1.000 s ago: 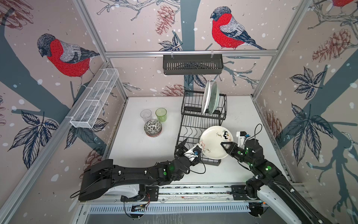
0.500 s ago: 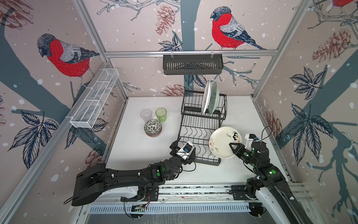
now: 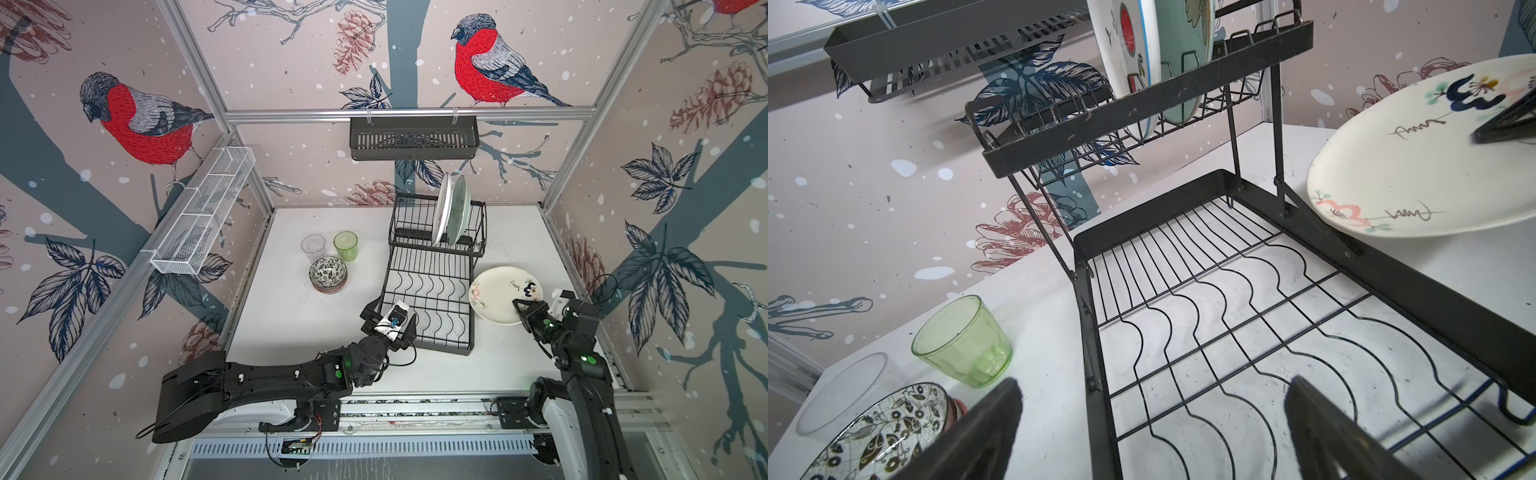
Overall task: Unload the mixed dishes from the dish rack
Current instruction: 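Lower the plate onto the table beside the rack with right gripper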
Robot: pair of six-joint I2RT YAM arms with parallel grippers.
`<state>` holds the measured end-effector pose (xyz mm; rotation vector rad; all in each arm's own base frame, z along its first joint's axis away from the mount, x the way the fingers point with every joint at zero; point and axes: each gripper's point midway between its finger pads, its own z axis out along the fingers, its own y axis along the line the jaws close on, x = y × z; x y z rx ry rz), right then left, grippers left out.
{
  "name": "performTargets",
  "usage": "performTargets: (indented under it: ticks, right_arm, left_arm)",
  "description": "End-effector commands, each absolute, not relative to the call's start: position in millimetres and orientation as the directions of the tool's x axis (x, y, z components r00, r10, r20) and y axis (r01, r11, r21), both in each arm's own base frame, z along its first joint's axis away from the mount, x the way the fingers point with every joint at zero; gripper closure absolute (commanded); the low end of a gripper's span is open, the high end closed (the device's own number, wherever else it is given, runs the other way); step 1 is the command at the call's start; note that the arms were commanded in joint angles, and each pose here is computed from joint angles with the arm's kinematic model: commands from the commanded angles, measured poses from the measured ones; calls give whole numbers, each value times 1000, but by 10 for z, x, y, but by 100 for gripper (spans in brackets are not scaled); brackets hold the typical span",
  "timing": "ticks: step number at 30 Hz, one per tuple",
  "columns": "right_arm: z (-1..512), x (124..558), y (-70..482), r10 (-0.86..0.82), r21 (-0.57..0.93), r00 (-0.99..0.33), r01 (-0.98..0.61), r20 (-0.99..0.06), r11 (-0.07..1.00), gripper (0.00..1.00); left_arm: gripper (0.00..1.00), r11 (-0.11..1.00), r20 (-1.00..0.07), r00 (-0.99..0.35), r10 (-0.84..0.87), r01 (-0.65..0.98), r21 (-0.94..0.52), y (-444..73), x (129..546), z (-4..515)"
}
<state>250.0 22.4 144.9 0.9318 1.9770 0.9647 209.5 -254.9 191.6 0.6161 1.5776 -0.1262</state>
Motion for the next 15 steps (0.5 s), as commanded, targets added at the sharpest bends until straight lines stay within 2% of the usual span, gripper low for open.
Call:
performTargets:
  ticks: [1,5,7,15]
  right_arm:
    - [1861,2682,77,838,874,-400,154,-371,460,100]
    - [1898,2715,-187,870,870,-325,205,-370,447,100]
    - [1785,2715,-314,887,858,-311,283,-341,429,100]
    - [1313,2726,-400,895,802,-376,442,-241,401,100]
  left_arm:
    - [2,872,-969,31,245,430,234,-2525,2122,2024]
    - [2,876,-969,27,247,422,235,-2506,2143,2013]
    - [2,878,-969,25,245,417,233,-2494,2155,2017]
    - [2,886,-971,10,239,407,222,-2459,2194,1983]
